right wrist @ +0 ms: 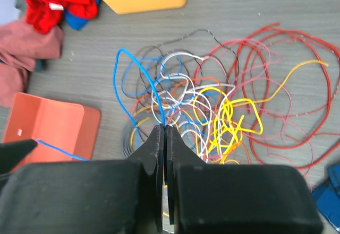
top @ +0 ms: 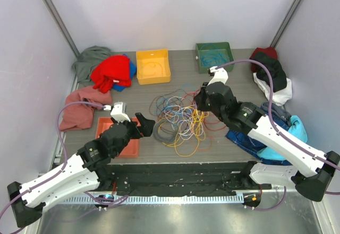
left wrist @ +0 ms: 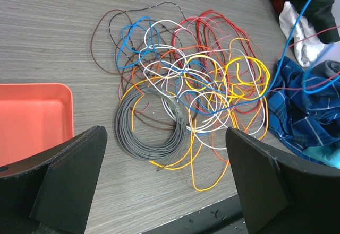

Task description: Untangle the cables

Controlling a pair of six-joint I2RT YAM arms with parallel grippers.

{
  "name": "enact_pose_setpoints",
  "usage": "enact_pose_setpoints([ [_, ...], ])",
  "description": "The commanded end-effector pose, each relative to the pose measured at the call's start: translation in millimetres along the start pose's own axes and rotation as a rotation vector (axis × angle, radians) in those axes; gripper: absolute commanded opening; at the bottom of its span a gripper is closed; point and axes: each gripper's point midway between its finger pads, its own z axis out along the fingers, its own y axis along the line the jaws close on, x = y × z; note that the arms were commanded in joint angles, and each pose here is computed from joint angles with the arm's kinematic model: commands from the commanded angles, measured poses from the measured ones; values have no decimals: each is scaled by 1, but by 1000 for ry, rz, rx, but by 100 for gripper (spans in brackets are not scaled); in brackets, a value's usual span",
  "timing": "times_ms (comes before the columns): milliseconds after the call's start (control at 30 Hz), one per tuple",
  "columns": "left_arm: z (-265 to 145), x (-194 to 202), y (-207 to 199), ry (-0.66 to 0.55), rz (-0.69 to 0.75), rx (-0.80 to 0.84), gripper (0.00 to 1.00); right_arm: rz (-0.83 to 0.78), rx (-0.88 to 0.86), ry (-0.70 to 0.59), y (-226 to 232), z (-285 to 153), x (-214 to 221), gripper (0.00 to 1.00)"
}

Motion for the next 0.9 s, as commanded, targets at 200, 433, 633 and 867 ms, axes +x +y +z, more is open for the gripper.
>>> enact_pose_setpoints([
  [200,6,-6,-5,-35,-11,11,100,-29,76,167,-39,8,83,33],
  [433,9,3,-2,-14,-9,4,100,-20,62,92,-33,-2,53,46],
  [633,9,9,-2,7,-23,6,100,-49,62,197,-27,28,89,45],
  [867,9,21,2,39,-46,9,100,-125,232,193,-65,48,113,45],
])
